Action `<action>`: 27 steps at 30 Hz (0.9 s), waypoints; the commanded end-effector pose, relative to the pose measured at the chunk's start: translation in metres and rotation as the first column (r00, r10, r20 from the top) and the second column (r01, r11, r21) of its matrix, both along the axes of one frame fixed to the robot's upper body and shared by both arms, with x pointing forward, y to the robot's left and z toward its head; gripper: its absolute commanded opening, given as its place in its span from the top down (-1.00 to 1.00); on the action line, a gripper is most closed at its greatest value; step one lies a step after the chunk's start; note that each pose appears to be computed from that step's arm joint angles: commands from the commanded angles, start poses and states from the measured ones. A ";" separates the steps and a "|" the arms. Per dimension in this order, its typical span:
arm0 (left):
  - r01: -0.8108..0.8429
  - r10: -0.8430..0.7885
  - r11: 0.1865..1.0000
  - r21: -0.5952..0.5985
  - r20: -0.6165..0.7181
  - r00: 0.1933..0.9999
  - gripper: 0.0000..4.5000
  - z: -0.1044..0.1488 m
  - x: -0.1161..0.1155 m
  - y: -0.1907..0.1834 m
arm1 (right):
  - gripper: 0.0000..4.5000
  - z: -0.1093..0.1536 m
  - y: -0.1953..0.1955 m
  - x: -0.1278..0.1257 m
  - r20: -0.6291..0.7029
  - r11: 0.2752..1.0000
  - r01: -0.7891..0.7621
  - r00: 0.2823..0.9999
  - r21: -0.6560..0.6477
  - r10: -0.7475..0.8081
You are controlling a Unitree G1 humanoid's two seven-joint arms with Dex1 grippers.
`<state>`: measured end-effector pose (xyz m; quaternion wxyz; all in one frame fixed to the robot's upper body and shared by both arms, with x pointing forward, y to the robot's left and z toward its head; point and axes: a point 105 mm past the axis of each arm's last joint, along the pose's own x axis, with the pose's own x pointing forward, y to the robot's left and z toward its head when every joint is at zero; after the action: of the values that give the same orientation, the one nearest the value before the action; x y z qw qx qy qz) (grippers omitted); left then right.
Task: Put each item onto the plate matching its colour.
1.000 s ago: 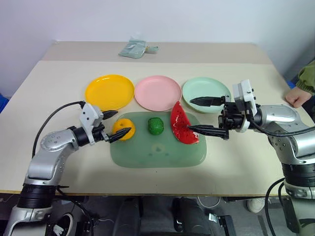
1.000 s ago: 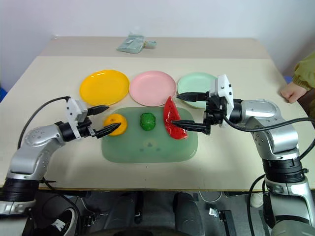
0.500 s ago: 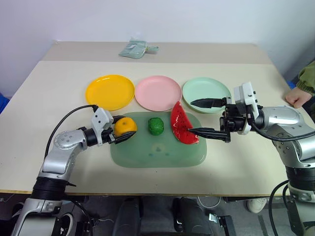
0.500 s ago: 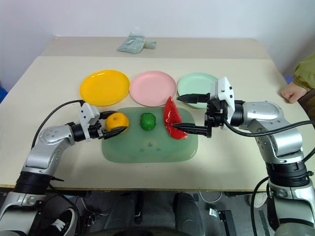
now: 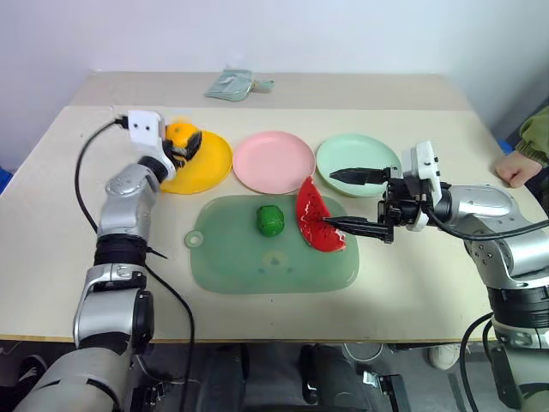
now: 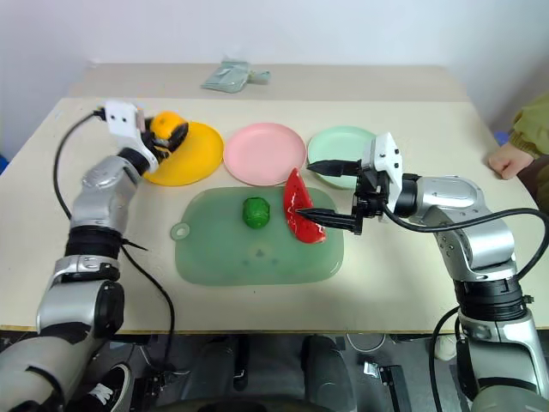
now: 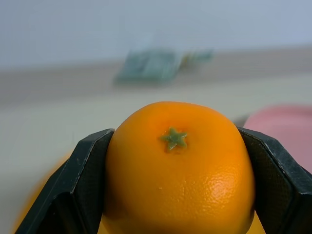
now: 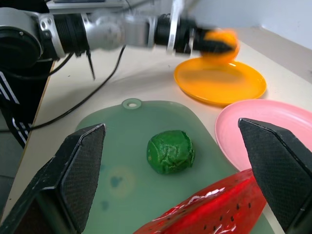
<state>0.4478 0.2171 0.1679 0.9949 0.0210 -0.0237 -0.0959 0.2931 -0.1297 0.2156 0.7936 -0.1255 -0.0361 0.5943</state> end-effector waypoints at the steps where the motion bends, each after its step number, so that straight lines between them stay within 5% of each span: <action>1: -0.019 0.014 0.998 0.063 0.082 0.997 -0.44 0.022 0.007 -0.003 | -1.00 0.011 0.001 -0.003 0.051 1.000 0.000 0.999 0.009 0.000; 4: 0.006 -0.005 1.000 -0.008 0.083 0.997 -0.99 0.020 0.007 -0.005 | -1.00 0.010 -0.001 -0.004 0.050 1.000 0.011 0.999 0.007 -0.012; 9: 0.048 -0.049 0.999 0.010 0.146 0.988 -0.99 0.035 0.003 -0.008 | -1.00 0.008 -0.003 -0.004 0.049 1.000 0.023 0.999 0.005 -0.024; 17: 0.510 -0.498 0.859 0.032 0.275 0.822 -0.99 0.082 -0.047 -0.050 | -1.00 0.015 0.001 0.004 -0.008 0.997 0.068 0.998 0.034 -0.068; 23: 0.682 -0.681 0.729 0.054 0.151 0.716 -0.99 0.058 -0.077 -0.053 | -1.00 0.021 0.005 0.010 -0.012 0.993 0.098 0.995 0.062 -0.098; 27: 0.813 -0.814 0.581 0.049 0.051 0.579 -0.99 0.040 -0.106 -0.071 | -1.00 0.020 0.004 0.011 -0.010 0.993 0.108 0.994 0.056 -0.108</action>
<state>0.3522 0.1581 0.1939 0.8621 0.0061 -0.0460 -0.5046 0.3064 -0.1267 0.2231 0.8295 -0.0901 -0.0171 0.5510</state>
